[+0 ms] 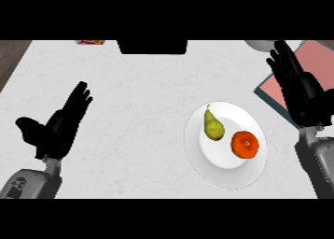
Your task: Pick the squash from the plate and place it in the cardboard box
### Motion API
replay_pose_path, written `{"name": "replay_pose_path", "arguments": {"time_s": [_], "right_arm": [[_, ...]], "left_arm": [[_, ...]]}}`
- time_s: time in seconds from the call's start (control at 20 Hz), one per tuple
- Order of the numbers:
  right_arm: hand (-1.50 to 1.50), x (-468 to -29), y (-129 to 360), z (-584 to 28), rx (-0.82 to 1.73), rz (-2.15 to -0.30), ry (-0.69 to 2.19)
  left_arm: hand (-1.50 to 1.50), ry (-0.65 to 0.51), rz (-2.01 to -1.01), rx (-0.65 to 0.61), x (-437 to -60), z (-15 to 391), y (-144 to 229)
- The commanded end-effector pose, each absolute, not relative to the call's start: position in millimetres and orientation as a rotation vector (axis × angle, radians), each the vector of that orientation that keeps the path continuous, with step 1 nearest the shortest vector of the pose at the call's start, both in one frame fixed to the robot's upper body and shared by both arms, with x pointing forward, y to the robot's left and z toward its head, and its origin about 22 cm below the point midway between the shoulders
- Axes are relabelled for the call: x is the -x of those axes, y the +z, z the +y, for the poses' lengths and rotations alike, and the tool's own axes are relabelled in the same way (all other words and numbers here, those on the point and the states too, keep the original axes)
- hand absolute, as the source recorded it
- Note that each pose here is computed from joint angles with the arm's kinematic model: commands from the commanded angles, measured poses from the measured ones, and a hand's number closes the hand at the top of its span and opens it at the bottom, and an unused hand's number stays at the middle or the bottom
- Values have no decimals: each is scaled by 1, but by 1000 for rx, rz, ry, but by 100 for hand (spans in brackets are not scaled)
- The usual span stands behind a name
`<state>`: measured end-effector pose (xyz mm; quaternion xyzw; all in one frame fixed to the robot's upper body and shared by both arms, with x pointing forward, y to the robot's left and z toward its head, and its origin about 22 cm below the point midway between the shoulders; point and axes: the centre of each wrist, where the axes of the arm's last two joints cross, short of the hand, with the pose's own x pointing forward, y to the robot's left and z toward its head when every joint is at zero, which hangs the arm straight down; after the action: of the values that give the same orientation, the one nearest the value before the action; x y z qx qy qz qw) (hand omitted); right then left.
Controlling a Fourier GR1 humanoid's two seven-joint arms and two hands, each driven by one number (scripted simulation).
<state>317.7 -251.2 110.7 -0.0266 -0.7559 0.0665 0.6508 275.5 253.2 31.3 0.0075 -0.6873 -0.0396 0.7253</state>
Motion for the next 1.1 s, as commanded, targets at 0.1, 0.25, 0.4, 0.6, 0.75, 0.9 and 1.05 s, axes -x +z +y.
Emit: {"name": "replay_pose_path", "arguments": {"time_s": [0.1, 0.25, 0.4, 0.6, 0.75, 0.9, 1.05], "right_arm": [[-150, -308, 104, -291, -35, -1706, 218], [-150, -286, 95, -335, -104, -1664, 325], [-150, -274, 81, -349, 392, -1952, 76], [-150, -244, 54, -359, 229, -2117, 265], [-150, -234, 81, -354, 246, -2131, 441], [-150, -231, 101, -353, 377, -1900, 751], [-150, -228, 117, -347, 556, -1736, 961]], "left_arm": [[0, -38, -1494, -52, -261, 291, 48], [0, 40, -1491, -122, -263, 311, 61], [0, 66, -1447, -70, -250, 310, 40], [0, 51, -1433, -58, -244, 319, 39], [0, 45, -1453, -73, -242, 318, 45], [0, 56, -1432, -76, -248, 319, 48], [0, 60, -1429, -68, -246, 325, 40]]}}
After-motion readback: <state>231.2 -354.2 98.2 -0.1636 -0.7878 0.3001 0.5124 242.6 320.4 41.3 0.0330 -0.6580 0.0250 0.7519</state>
